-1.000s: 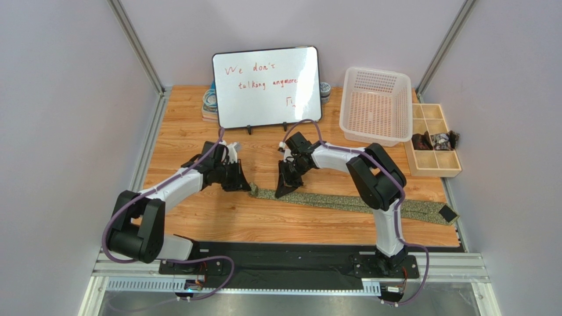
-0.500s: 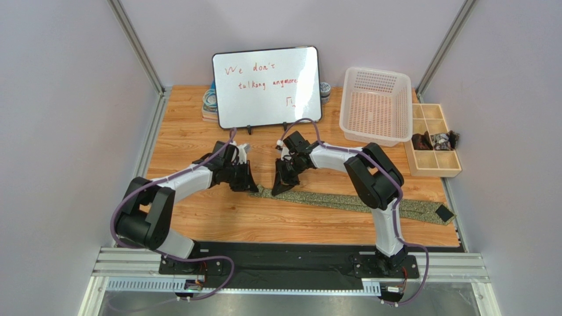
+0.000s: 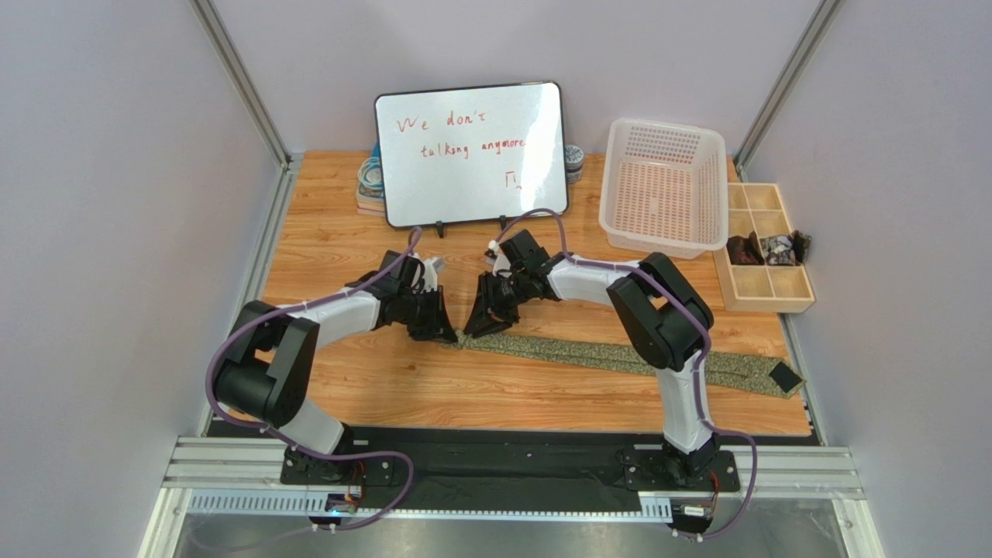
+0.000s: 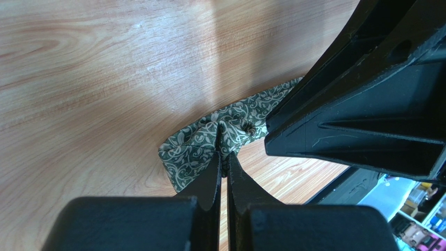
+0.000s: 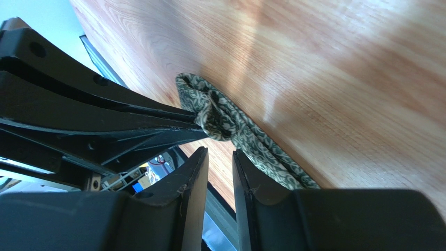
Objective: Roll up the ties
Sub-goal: Roll the tie at the center of the board.
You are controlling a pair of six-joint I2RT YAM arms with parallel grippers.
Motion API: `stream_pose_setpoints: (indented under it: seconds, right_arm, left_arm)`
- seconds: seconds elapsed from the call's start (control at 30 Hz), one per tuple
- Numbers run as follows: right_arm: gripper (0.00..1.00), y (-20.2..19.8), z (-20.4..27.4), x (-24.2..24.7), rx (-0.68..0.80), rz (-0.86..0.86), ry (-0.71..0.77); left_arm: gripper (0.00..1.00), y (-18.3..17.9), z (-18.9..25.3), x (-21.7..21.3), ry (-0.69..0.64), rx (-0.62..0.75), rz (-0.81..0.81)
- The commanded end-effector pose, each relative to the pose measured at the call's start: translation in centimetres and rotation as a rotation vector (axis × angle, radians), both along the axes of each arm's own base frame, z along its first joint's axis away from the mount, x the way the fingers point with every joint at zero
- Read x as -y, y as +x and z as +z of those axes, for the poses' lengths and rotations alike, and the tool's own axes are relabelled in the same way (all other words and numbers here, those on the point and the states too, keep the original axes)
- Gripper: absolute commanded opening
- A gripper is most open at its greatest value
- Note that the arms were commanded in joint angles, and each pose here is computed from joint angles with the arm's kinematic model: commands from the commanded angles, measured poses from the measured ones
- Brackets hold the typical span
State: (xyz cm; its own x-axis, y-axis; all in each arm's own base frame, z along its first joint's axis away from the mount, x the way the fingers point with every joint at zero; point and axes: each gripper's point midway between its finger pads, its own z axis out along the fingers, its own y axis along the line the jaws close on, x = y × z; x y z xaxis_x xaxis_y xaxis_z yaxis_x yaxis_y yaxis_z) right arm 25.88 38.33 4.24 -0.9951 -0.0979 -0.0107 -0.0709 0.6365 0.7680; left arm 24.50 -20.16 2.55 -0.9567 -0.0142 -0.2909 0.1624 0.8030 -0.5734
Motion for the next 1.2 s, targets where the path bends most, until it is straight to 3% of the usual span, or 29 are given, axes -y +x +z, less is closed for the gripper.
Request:
stream_pose_setpoints:
  seconds: [0.0,0.27,0.4,0.53,0.6,0.77,1.17]
  right_arm:
    - [0.3,0.4,1.5,-1.7,0.005,0.0,0.062]
    - [0.32,0.3,-0.4,-2.1,0.018,0.008,0.002]
    - [0.28,0.4,-1.7,-1.5,0.016,0.006,-0.047]
    - [0.2,0.3,-2.9,-0.8,0.006,0.006,-0.096]
    - [0.18,0.0,-3.4,-0.6,0.001,0.011,-0.113]
    - [0.15,-0.3,-4.1,-0.2,-0.019,0.012,-0.133]
    - [0.14,-0.4,-4.2,-0.2,-0.025,0.016,-0.132]
  left_arm:
    - [0.0,0.9,0.3,0.4,-0.008,0.019,0.009]
    - [0.01,1.1,0.6,0.8,-0.028,0.014,0.007]
    - [0.04,1.1,1.0,0.9,-0.034,0.013,0.001]
    - [0.15,0.9,2.2,0.4,-0.032,0.015,-0.003]
    - [0.26,1.0,3.3,0.0,-0.042,0.048,0.008]
    - [0.36,1.2,4.4,-2.2,-0.01,0.074,0.05]
    - [0.42,0.8,1.3,-3.0,0.016,-0.006,0.089]
